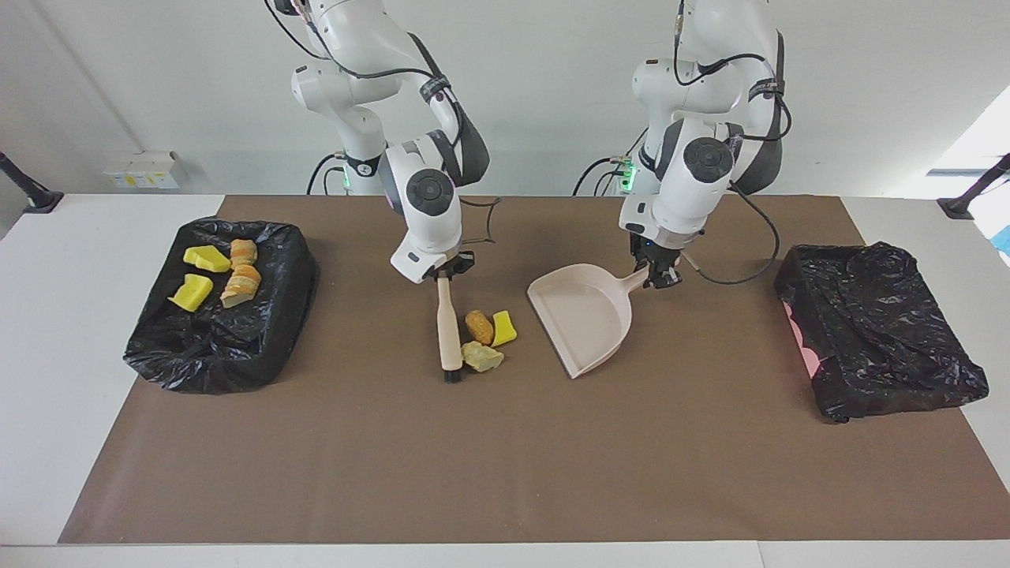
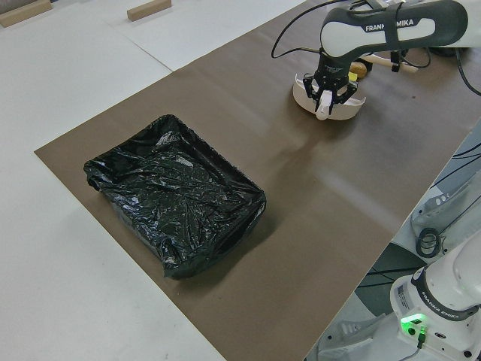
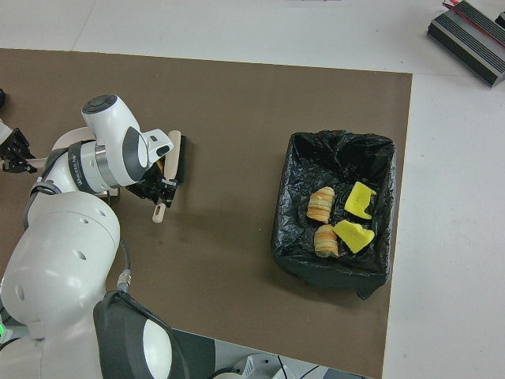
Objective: Sweep and dump trash in bin
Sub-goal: 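Lower the dustpan with the left gripper while the right gripper brushes trash, then sweep the sponge and tan pieces into the dustpan with the right gripper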
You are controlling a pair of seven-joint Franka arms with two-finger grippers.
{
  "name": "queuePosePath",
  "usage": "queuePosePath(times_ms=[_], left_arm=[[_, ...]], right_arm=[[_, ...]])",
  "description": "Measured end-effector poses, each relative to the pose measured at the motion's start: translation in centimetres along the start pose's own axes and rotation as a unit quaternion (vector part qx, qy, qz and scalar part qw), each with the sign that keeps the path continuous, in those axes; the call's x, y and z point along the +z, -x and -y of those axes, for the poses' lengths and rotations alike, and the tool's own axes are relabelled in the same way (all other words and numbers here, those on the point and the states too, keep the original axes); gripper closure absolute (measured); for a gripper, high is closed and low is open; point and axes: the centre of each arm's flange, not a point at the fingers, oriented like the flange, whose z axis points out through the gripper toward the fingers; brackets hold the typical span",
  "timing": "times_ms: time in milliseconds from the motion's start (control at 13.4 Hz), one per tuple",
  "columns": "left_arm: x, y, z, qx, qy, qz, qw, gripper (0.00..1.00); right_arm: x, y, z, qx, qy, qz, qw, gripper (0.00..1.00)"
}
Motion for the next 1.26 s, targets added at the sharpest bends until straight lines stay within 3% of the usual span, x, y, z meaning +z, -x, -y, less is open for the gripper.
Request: queuePosePath(times_ms=[149, 744, 1041, 1264], left_arm=[[0.6, 0.1, -0.1, -0.006, -0.001, -0.004, 1.000, 0.67], [0.8, 0.1, 0.0, -0.013, -0.006, -0.013, 1.000, 0.67], [0.6, -0.2, 0.3, -0.032, -0.006, -0.042, 0.999, 0.67], [0.7, -0.2, 0.5, -0.058, 0.007, -0.067, 0.996, 0.67]], right_arm=[[0.2, 0.2, 2.6, 0.000, -0.011, 0.001, 1.000, 0.74], [-1.2, 1.2, 14.1, -0.012, -0.135, -0.024, 0.990, 0.74], [-1.3, 2.2, 14.2, -0.066, -0.131, 0.005, 0.989, 0.74], [-4.7, 3.8, 12.0, -0.073, -0.123, 0.042, 0.989, 0.74]])
